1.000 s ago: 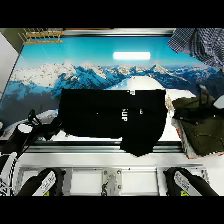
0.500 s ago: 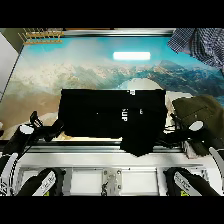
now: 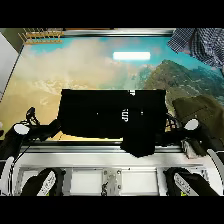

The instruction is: Fold the clothes and pants, and hang the long-sleeved shirts on hangers.

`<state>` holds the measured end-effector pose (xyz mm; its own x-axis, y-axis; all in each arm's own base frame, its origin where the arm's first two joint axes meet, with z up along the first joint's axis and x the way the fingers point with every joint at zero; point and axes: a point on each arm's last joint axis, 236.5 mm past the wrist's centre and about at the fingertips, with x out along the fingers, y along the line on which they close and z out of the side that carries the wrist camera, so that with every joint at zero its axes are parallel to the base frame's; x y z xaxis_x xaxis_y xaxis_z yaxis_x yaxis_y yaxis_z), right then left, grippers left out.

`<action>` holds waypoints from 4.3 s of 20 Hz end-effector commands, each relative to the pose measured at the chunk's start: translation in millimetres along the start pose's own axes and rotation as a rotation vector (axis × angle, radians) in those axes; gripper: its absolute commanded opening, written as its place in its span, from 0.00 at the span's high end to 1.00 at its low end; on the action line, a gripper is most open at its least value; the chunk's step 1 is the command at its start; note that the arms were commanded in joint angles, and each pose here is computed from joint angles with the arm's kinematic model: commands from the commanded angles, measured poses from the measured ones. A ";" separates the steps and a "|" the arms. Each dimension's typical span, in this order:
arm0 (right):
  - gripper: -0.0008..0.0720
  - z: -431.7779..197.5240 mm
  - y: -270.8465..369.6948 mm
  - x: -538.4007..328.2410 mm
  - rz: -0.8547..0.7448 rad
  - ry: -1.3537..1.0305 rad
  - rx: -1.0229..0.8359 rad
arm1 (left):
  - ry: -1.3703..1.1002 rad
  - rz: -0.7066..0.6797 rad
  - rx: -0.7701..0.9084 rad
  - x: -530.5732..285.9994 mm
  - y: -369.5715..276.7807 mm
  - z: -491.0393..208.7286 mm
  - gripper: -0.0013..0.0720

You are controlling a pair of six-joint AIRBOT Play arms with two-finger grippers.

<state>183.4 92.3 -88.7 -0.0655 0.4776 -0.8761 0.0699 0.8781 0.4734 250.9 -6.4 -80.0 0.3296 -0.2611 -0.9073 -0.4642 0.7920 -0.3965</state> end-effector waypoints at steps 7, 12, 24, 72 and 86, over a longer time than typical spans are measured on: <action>0.97 -24.2 -3.7 -60.7 -0.160 -0.002 -0.089 | 0.044 0.098 0.122 -64.5 12.9 -53.6 0.97; 0.97 42.9 8.5 -94.4 -0.176 -0.138 -0.122 | 0.025 0.090 0.129 -69.3 -4.5 -6.7 0.97; 0.97 219.7 7.3 -97.8 -0.141 -0.357 -0.130 | 0.080 0.093 0.228 16.8 -60.4 117.2 0.97; 0.02 147.8 -50.9 -125.7 -0.110 -0.425 0.088 | -0.120 -0.003 0.033 -14.3 -20.7 103.7 0.37; 0.21 203.1 6.0 11.2 0.367 -0.268 0.165 | -0.112 -0.152 0.341 -26.7 -140.6 39.7 0.97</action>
<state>371.4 71.0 -107.2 0.2269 0.6719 -0.7050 0.2173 0.6708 0.7091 339.6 -58.7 7.5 0.4832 -0.3065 -0.8201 -0.1585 0.8906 -0.4263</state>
